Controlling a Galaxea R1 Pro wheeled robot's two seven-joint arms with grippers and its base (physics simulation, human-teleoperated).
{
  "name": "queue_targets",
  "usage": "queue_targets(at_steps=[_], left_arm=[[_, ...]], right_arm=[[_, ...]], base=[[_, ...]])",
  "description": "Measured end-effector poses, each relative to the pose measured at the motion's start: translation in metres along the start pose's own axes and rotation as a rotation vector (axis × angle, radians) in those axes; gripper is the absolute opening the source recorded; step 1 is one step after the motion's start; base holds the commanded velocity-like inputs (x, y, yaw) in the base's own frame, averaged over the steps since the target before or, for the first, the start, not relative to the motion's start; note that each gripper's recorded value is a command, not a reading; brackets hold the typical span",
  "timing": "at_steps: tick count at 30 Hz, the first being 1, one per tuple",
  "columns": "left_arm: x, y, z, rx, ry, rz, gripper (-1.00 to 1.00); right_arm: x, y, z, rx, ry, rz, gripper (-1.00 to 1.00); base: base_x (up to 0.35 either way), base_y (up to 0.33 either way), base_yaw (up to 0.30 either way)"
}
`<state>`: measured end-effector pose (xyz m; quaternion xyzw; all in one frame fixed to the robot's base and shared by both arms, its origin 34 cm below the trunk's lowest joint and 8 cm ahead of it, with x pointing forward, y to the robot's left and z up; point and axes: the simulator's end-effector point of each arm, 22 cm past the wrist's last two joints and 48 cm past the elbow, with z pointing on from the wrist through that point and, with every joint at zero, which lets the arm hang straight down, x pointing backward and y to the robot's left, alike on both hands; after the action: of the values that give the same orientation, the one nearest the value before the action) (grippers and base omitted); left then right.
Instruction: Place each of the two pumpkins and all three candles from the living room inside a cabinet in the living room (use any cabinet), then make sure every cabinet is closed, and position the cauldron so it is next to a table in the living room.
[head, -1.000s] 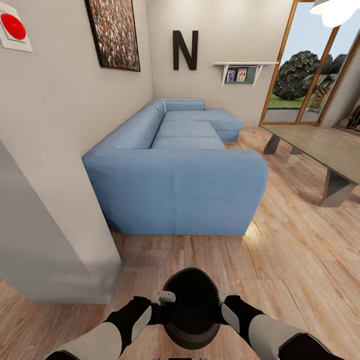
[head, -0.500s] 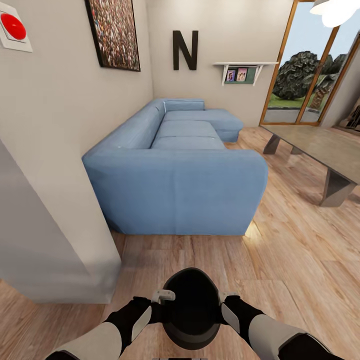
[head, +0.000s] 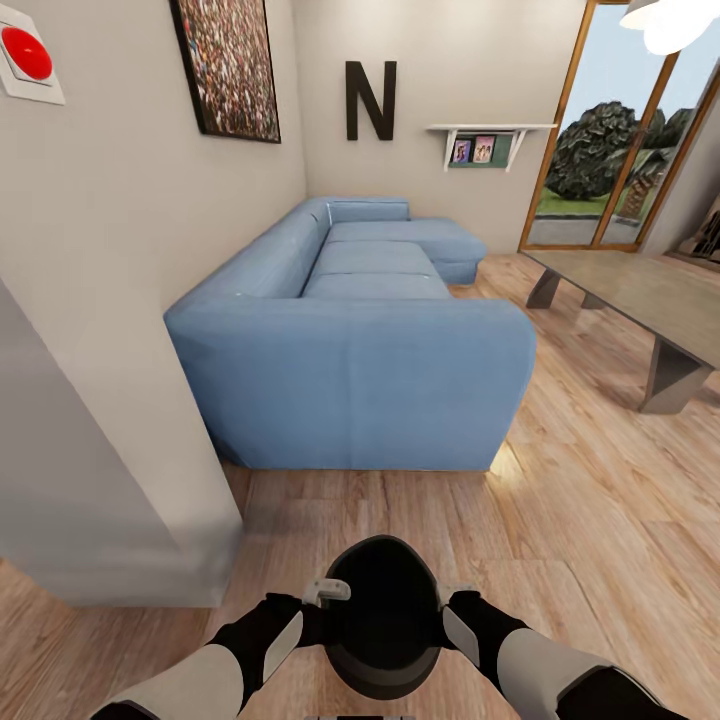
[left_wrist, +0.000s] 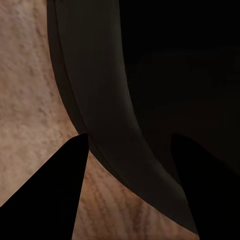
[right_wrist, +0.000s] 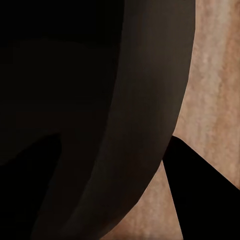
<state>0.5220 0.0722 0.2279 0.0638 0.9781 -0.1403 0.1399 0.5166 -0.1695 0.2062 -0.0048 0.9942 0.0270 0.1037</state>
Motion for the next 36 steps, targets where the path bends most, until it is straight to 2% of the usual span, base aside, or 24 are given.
queue_targets(at_steps=[27, 36], left_arm=[[0.0, 0.0, 0.0, 0.0, 0.0, 0.001, -1.0], [-0.014, -0.003, -0.013, -0.003, -0.033, 0.012, -1.0]], right_arm=[[0.0, 0.0, 0.0, 0.0, 0.0, 0.0, -1.0], [-0.013, 0.001, -0.014, -0.001, -0.034, -0.001, -1.0]], base=[[0.0, 0.0, 0.0], [0.0, 0.0, 0.0]])
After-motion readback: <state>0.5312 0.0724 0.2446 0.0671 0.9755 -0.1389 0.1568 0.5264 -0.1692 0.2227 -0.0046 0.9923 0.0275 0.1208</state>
